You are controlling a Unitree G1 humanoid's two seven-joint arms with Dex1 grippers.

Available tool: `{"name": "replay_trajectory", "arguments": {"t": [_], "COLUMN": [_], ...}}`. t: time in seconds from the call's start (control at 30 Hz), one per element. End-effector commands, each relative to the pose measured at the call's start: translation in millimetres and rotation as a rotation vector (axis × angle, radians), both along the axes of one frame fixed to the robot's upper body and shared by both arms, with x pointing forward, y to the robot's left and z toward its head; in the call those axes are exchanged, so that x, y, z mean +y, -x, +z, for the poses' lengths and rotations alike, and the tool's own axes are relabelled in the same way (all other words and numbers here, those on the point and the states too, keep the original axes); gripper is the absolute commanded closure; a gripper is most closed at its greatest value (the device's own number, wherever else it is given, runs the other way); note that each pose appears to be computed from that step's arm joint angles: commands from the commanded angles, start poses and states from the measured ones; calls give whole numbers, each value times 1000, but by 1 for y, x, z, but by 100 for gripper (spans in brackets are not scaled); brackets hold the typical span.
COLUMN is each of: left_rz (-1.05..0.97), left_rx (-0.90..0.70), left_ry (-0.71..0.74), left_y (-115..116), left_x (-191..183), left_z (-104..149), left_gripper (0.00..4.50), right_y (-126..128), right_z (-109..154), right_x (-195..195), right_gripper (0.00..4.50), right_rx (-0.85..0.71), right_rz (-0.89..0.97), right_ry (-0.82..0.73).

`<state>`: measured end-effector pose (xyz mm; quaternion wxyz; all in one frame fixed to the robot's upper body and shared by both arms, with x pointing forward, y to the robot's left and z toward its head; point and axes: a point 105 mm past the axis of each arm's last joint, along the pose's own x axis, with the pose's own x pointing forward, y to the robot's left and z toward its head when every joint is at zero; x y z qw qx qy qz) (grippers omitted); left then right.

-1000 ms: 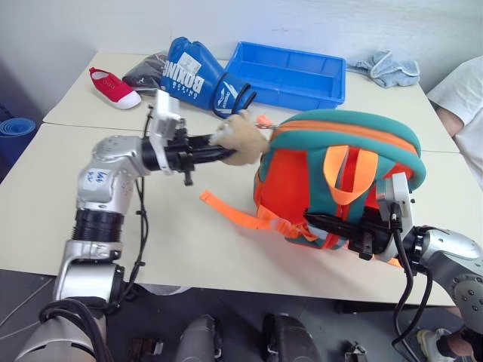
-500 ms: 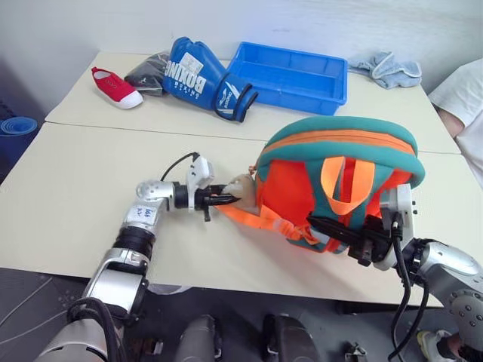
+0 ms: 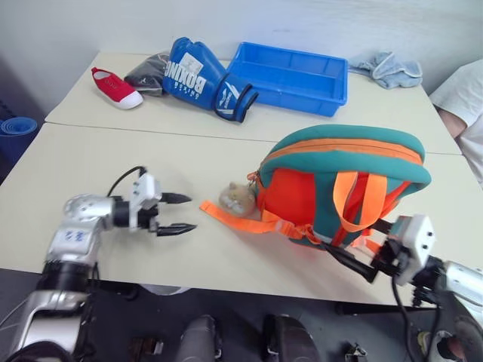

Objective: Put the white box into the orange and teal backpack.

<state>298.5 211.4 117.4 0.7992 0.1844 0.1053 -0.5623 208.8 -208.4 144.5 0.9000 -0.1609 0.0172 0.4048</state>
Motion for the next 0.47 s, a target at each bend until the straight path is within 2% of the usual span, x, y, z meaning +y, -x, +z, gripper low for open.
{"name": "replay_trajectory", "arguments": {"t": [0.03, 0.13, 0.3, 0.47], "left_rz": [2, 61, 105, 58], "left_rx": [-94, -158, -191, -178], "left_ry": [24, 14, -19, -58], "left_y": [14, 25, 31, 32], "left_x": [7, 21, 21, 13], "left_z": [10, 4, 1, 4], "left_gripper": [69, 69, 69, 69], "right_y": [15, 19, 2, 0], "right_z": [1, -9, -17, -33], "right_x": [-31, -58, -64, -65], "right_gripper": [9, 9, 9, 9], "right_rx": [-48, -50, -63, -43], "right_rz": [7, 5, -6, 4], "right_ry": [111, 204, 179, 182]}}
